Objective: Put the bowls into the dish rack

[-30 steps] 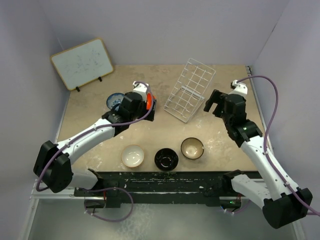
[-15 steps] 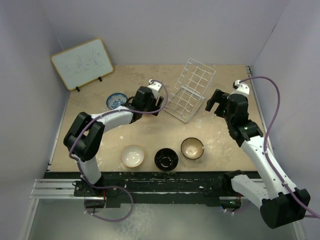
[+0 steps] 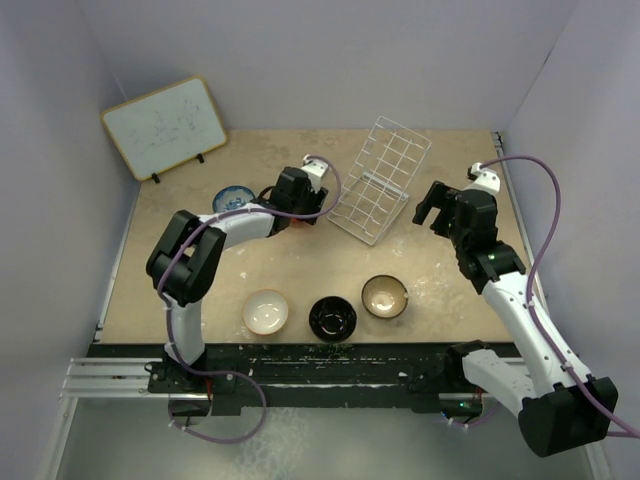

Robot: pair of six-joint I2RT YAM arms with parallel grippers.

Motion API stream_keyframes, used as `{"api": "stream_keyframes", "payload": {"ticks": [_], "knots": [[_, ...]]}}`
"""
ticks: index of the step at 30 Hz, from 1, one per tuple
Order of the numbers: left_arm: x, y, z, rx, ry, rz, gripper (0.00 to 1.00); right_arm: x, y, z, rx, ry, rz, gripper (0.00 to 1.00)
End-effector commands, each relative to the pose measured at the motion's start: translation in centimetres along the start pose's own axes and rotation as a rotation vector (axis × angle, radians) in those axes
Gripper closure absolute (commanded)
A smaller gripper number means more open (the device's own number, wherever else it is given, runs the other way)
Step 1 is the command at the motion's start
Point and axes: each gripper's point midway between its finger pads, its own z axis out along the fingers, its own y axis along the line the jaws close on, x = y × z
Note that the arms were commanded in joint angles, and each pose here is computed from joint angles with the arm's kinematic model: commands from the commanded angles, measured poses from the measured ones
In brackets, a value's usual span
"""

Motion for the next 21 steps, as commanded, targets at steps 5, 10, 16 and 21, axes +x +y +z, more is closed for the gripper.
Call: {"api": "stream_keyframes", "payload": {"ticks": [5, 10, 16, 21], "knots": [[-1.1, 0.7, 0.5, -0.041, -0.019, 0.016, 0.46, -1.2, 0.6, 0.0, -0.034, -0.048, 0.016, 0.0], [-0.4, 1.1, 0.7, -0.063, 0.004, 0.014, 0.49, -1.2, 0.5, -0.1, -0.033, -0.049, 0.022, 0.0], [0.1, 1.2, 0.6, -0.076, 0.017, 0.001, 0.78, -1.7, 0.2, -0.5, -0.02, -0.067, 0.029, 0.0], [-0.2, 1.3, -0.1, -0.084, 0.006, -0.02, 0.95, -2.5, 0.0, -1.2, -0.011, -0.098, 0.037, 0.0]]}}
